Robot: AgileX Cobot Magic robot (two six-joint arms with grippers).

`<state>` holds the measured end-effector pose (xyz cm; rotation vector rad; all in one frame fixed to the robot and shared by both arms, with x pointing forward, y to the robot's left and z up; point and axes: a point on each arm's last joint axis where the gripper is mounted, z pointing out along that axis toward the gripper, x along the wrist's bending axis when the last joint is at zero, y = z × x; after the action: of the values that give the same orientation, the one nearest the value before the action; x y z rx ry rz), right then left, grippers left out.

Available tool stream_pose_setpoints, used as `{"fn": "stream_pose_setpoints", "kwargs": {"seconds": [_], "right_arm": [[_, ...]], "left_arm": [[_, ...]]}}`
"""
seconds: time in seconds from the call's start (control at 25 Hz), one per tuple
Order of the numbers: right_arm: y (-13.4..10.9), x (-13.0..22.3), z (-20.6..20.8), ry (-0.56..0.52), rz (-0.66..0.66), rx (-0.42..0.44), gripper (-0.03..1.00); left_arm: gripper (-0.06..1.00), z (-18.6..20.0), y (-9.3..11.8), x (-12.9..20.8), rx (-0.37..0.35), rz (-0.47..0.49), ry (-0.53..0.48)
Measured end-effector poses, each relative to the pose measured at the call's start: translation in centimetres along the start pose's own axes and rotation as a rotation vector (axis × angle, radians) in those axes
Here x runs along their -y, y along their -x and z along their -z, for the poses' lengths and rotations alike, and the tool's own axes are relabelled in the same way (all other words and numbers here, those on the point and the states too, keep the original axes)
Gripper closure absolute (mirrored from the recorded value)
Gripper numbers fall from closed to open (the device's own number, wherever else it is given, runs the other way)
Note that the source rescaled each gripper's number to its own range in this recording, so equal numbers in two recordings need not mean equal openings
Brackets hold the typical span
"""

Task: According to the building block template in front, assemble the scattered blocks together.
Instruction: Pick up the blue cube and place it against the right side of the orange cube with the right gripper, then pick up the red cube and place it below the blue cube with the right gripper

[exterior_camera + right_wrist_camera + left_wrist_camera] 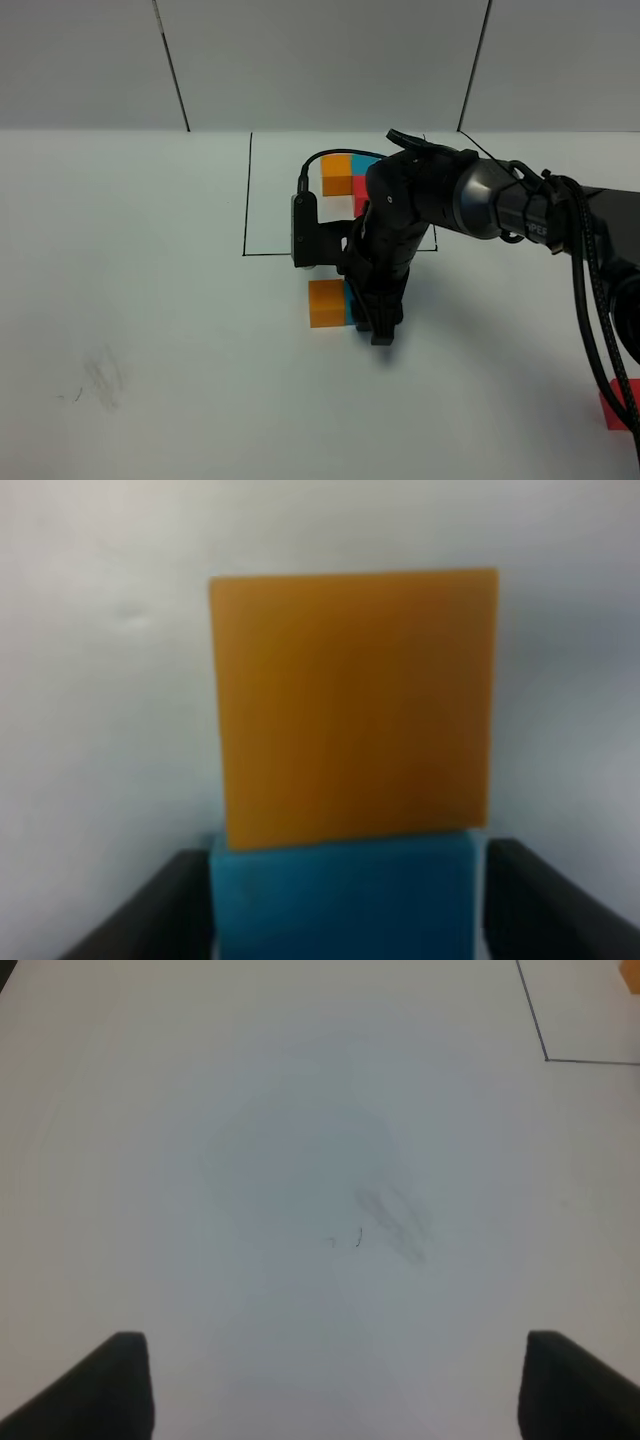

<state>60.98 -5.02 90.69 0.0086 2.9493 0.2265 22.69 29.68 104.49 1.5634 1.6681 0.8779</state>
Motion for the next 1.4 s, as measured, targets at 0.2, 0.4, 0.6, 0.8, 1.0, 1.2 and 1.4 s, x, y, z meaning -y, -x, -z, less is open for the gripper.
{"fn": "stream_pose_setpoints", "kwargs": {"seconds": [0.2, 0.4, 0.6, 0.8, 1.0, 1.2, 1.4], "right_arm": [[0.7, 1.2, 3.6, -0.077, -0.336, 0.075, 0.12], [1.7, 3.7, 8.1, -0.113, -0.806, 0.192, 0.09], [0.4, 7.4, 10.6, -0.125, -1.045, 0.252, 0.13], [-2.4, 12.3, 12.2, -0.125, -1.203, 0.273, 0.14], [-4.9, 16.5, 13.2, -0.134, -1.366, 0.295, 0.15], [-6.7, 19.8, 13.1, -0.159, -1.459, 0.295, 0.15], [-8.3, 21.8, 11.9, -0.174, -1.508, 0.250, 0.15]], "left_arm": [[0.28, 0.0, 0.0, 0.0, 0.000, 0.000, 0.000], [0.28, 0.0, 0.0, 0.0, 0.000, 0.000, 0.000], [0.28, 0.0, 0.0, 0.0, 0.000, 0.000, 0.000], [0.28, 0.0, 0.0, 0.0, 0.000, 0.000, 0.000], [0.28, 0.0, 0.0, 0.0, 0.000, 0.000, 0.000], [0.28, 0.0, 0.0, 0.0, 0.000, 0.000, 0.000], [0.28, 0.0, 0.0, 0.0, 0.000, 0.000, 0.000]]}}
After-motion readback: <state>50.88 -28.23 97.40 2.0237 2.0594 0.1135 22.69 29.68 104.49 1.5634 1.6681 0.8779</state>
